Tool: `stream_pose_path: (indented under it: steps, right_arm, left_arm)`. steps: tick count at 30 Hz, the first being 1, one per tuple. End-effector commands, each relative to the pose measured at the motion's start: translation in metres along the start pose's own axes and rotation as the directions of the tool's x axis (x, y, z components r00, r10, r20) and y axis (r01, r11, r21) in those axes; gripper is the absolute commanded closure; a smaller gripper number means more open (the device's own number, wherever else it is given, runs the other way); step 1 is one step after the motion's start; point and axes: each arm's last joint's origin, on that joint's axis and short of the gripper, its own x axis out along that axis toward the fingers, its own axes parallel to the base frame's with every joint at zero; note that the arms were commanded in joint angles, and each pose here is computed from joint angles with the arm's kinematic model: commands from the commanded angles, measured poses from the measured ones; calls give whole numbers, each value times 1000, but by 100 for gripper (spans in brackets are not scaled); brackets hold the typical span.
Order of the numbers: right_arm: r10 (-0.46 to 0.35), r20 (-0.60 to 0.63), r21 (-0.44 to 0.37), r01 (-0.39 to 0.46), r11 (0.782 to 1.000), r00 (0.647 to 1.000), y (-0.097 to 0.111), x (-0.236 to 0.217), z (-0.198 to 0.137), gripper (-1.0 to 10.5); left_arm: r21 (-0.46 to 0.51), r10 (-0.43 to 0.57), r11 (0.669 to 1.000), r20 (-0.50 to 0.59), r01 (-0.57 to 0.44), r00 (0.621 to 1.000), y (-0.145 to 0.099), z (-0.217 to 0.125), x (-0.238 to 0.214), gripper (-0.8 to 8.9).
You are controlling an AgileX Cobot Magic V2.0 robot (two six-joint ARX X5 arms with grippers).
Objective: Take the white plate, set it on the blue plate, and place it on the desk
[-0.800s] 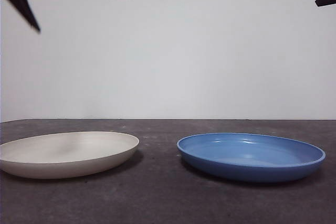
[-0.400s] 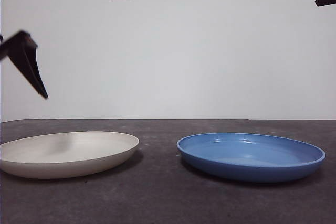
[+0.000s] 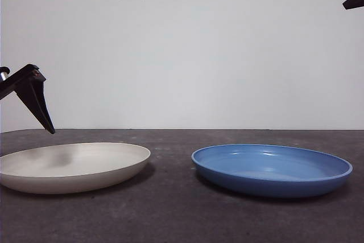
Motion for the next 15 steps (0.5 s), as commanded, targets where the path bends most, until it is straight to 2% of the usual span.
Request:
stream_pose_path:
  steps: [1,11,15]
  right_arm:
    - [11,14,-23,-11,1000,1000,3,-1,4,393]
    - [11,15,-24,-11,1000,1000,3,-1,4,393]
    - [11,15,-24,-11,1000,1000,3,-1,4,393]
  left_arm:
    - [17,-5,1000,1,5,1000,1,5,3,277]
    - [17,-4,1000,-1,4,1000,1,5,4,511]
    - [18,-3,1000,-1,3,1000,2,5,4,545]
